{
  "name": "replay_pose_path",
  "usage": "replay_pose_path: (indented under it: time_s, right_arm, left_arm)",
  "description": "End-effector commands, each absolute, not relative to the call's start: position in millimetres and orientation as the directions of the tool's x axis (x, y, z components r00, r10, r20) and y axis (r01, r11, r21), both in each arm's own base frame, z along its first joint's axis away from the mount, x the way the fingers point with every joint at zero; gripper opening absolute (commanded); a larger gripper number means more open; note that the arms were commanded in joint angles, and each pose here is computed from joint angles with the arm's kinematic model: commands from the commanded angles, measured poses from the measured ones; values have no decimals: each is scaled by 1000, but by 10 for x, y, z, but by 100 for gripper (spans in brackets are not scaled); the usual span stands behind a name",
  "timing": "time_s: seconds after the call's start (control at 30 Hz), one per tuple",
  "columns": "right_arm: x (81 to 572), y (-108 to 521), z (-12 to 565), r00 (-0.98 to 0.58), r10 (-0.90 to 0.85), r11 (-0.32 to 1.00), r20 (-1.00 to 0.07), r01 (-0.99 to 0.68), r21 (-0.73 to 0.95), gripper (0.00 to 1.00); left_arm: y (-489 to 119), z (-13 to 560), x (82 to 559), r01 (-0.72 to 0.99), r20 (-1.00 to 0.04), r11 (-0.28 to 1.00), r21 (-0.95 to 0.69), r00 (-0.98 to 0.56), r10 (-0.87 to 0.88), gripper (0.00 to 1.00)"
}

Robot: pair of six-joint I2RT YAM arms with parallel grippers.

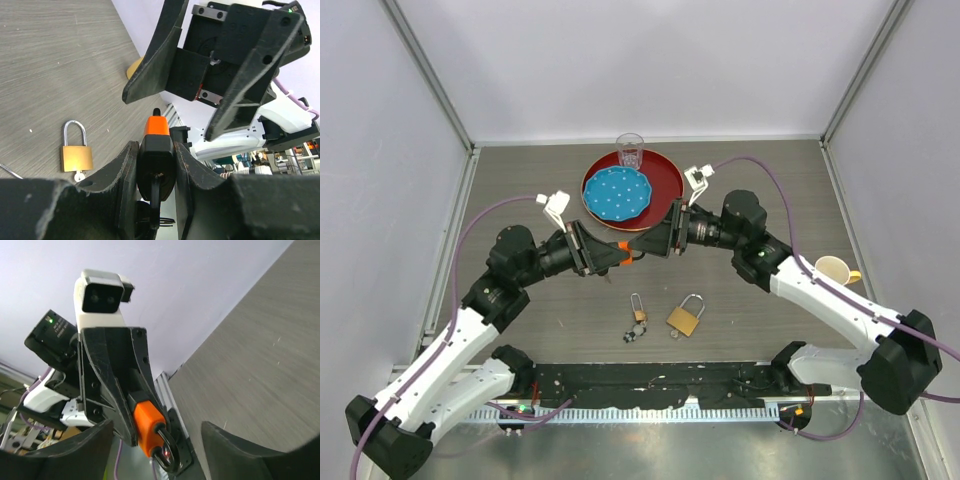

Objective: Lock with the key
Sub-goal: Lock the lock.

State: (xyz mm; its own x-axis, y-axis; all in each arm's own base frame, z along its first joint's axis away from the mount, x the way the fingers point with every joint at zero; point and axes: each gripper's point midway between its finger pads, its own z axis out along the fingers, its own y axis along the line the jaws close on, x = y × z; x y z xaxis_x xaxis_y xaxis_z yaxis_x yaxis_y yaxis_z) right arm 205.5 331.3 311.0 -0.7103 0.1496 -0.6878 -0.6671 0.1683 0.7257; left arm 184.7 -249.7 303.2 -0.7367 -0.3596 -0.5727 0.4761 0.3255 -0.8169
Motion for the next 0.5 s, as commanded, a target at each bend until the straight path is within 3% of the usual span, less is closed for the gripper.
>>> replay_pose_path:
  time_s: [0.0, 0.03, 0.17, 0.47]
  right_arm:
    - [2132, 3160, 3398, -646, 289, 216, -707, -675, 705, 83]
    - [2149, 3129, 3400, -640, 302, 229, -706, -670, 706, 90]
    - [2261, 2943, 3362, -629, 392, 288, -671, -609, 739, 97]
    - [2405, 2617, 3328, -629, 579, 231, -519, -484, 844, 99]
  left_arm:
    - [-2509, 3306, 1877, 525, -594, 278, -804, -689, -416, 0]
    - [-2511, 3306, 1889, 523, -590, 275, -806, -688, -422, 0]
    - [-2518, 3316, 1926, 512, -578, 270, -815, -689, -438, 0]
    - [-2529, 3401, 2011, 517, -559, 235, -823, -666, -494, 0]
